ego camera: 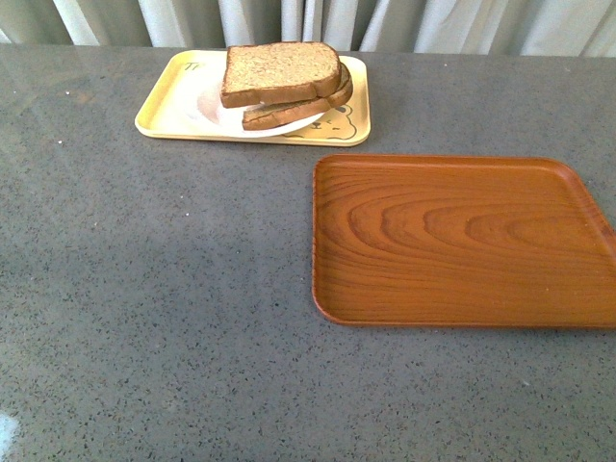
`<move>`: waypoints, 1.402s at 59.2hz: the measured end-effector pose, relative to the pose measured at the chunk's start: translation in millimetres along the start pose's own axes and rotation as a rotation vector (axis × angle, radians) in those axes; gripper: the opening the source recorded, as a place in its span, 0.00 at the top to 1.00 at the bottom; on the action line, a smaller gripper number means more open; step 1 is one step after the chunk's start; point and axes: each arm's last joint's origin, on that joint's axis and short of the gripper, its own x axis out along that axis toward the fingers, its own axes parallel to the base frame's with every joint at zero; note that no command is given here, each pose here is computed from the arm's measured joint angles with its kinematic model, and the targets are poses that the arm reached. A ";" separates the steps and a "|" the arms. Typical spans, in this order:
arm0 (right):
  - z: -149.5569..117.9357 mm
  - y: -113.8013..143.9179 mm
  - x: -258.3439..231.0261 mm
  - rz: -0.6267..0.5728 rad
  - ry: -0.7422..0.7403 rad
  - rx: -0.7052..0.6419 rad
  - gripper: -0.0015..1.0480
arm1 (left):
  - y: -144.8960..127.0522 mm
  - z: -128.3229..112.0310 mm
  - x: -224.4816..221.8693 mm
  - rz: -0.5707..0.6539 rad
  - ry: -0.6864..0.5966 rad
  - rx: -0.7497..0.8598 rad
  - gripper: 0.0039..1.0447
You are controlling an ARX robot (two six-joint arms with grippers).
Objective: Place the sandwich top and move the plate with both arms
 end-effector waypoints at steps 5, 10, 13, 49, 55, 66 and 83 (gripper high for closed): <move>0.0 0.0 0.0 0.000 0.000 0.000 0.09 | 0.0 0.8 -5.4 0.000 -0.003 0.000 0.99; 0.0 0.0 0.0 0.000 0.000 0.000 0.09 | 0.0 1.0 -9.8 0.000 -0.004 0.000 0.99; 0.0 0.0 0.0 0.000 0.000 0.000 0.09 | 0.0 1.0 -12.5 0.000 -0.003 0.000 0.99; 0.0 0.0 0.0 0.000 0.000 0.000 0.09 | -0.1 7.8 -34.6 0.000 -0.027 0.000 0.99; 0.0 0.0 0.0 0.000 0.000 0.000 0.09 | -0.1 7.9 -37.4 0.000 -0.029 0.000 0.99; 0.0 0.0 0.0 0.000 0.000 0.000 0.09 | -0.1 7.8 -41.3 0.000 -0.028 0.000 0.99; 0.0 0.0 0.0 0.000 0.000 0.000 0.09 | -0.1 7.2 -47.6 0.000 -0.029 0.000 0.99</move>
